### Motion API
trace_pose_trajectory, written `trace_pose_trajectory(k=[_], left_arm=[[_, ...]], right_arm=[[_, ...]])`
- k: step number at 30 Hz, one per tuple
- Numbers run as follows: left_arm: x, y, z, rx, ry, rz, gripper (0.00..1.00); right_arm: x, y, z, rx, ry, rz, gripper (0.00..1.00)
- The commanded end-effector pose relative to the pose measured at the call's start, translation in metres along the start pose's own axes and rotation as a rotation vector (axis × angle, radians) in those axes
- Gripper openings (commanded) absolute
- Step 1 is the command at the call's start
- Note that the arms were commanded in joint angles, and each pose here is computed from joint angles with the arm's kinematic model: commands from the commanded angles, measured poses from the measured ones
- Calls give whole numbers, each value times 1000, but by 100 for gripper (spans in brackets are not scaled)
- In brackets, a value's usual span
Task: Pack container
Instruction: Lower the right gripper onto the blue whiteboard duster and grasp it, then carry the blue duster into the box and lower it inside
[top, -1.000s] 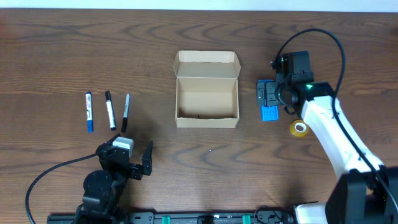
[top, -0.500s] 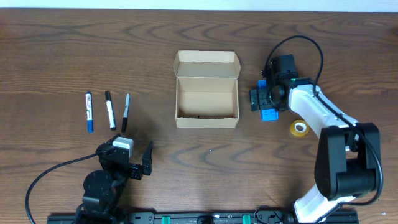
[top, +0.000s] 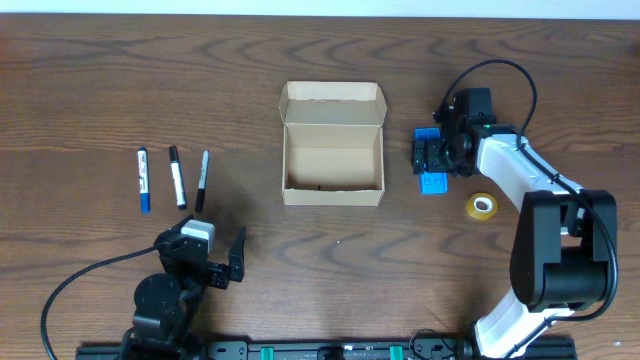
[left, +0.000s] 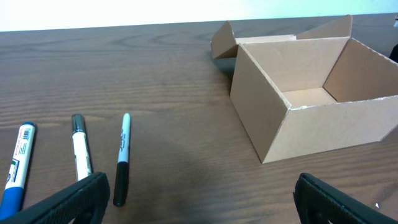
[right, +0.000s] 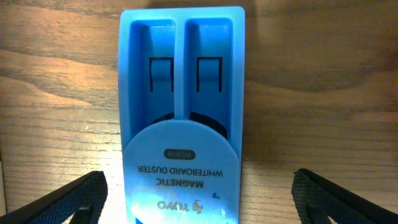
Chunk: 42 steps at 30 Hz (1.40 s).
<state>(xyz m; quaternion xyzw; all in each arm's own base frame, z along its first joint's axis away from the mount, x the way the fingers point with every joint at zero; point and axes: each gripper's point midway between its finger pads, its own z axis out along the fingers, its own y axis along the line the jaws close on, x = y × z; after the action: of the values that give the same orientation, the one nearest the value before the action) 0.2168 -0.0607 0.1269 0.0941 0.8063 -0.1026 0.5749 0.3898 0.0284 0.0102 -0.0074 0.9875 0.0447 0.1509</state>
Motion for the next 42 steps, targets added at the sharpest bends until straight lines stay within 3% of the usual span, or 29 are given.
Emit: trace_pose_trajectory(k=[1, 8, 16, 28, 33, 42], left_arm=[[9, 2, 3, -11, 18, -4, 95], [9, 2, 3, -11, 18, -4, 95], [9, 2, 3, -11, 18, -4, 96], [9, 2, 3, -11, 18, -4, 95], [9, 2, 3, -11, 18, -4, 96], [9, 2, 3, -11, 18, -4, 95]], right_arm=[[11, 0, 13, -14, 44, -15, 96], [14, -2, 17, -7, 60, -13, 89], [18, -4, 17, 7, 76, -12, 61], [18, -3, 8, 8, 101, 5, 54], [-7, 0, -16, 7, 74, 3, 48], [-64, 13, -91, -2, -55, -15, 49]])
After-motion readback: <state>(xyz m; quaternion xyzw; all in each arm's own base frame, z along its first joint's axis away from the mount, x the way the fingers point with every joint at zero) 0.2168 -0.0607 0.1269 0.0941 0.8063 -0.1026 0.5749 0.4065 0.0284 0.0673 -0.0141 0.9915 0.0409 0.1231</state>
